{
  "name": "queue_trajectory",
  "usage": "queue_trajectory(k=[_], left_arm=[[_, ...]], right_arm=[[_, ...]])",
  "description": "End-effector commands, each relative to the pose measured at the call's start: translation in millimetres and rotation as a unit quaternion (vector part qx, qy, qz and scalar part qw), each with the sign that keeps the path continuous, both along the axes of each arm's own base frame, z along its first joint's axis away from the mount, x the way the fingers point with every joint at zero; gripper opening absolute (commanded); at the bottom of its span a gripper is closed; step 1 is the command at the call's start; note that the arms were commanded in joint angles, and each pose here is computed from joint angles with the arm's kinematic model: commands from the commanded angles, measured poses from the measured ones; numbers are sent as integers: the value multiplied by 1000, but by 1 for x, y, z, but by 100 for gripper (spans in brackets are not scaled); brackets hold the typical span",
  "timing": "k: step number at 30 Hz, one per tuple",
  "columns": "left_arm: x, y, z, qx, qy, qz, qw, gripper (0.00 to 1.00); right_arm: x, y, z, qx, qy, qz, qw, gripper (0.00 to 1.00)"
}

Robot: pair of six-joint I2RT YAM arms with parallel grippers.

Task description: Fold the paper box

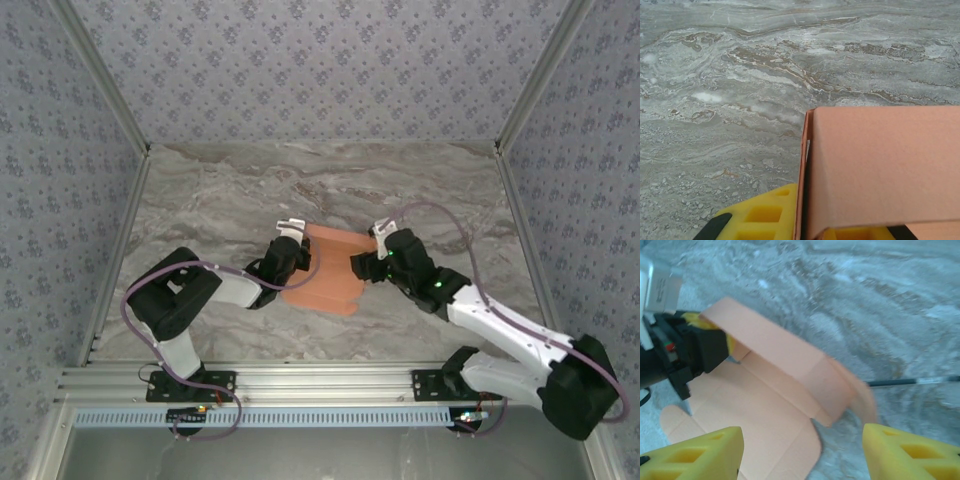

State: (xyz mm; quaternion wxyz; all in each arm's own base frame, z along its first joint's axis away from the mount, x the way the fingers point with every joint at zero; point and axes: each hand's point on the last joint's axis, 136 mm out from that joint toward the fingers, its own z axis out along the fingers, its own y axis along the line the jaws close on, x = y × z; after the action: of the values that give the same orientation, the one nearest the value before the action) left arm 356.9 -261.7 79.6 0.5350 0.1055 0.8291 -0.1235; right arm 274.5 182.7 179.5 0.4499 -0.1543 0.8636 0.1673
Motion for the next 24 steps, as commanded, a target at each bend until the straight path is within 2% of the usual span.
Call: queue_trajectory(k=[1,7,10,16,24], left_arm=[[2,0,19,-18,-17,11,1000,13],[1,1,21,-17,-18,11,1000,13],[1,1,21,-19,-17,9,1000,13],[2,0,22,-19,-17,8,1000,13],[2,0,20,-15,-13,7,1000,13]], right_arm=[[2,-28,1,-14,16,-27,999,64],[26,-90,-29,9,72,-154,985,60],[36,-106,-52,25,106,-183,977,58],[47,-78,-85,46,145,-122,981,56],[41,-33,-98,61,146,-21,987,53]])
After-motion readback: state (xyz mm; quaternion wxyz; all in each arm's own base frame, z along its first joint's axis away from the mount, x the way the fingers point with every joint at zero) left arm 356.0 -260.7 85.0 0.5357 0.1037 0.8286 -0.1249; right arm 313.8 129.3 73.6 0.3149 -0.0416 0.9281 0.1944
